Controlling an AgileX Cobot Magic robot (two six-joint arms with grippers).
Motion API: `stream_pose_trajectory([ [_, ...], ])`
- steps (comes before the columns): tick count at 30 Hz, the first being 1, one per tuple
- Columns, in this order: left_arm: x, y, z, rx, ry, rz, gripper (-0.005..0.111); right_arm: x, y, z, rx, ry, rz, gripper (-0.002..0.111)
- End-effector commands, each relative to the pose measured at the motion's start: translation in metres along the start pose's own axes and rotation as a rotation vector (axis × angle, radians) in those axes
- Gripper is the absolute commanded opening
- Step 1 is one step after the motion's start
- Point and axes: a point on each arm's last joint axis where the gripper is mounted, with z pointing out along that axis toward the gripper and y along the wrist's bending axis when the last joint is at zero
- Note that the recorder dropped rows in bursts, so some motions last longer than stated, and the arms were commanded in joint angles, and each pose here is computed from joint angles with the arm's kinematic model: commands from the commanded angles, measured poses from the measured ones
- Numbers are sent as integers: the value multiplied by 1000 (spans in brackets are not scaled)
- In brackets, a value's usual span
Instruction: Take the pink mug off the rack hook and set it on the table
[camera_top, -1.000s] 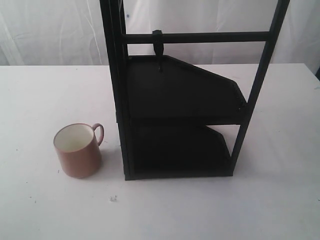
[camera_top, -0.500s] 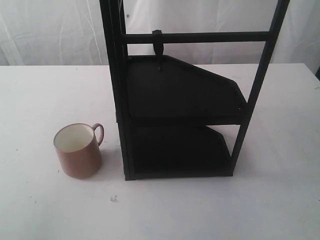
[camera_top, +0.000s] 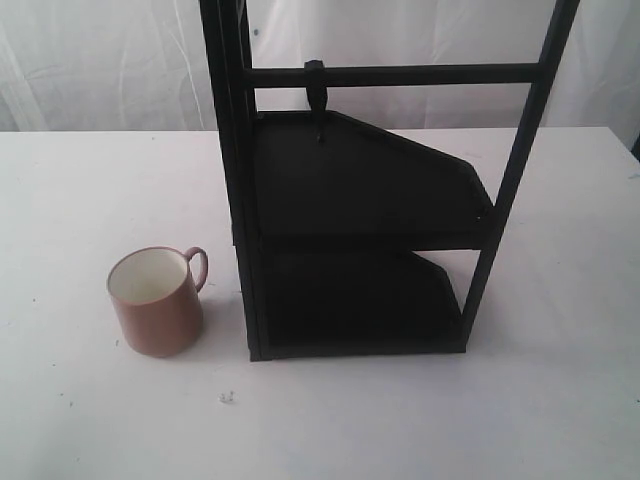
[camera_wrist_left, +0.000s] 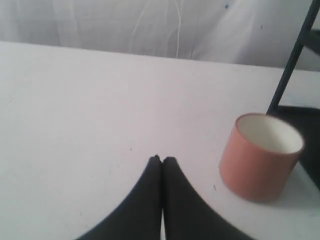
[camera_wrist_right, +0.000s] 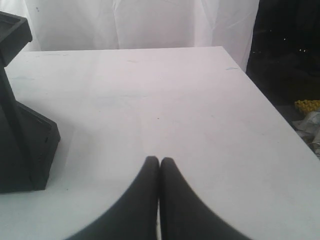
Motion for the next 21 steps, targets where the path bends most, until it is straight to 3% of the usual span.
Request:
stream_pose_trajectory([
  [1,18,3,1,-25,131,3,0,0,0,0,2,-6,4,0],
  [7,23,4,0,-9,192,244,0,0,0,0,2,-6,4,0],
  [21,22,3,0,-5,180,190,0,0,0,0,2,-6,9,0],
])
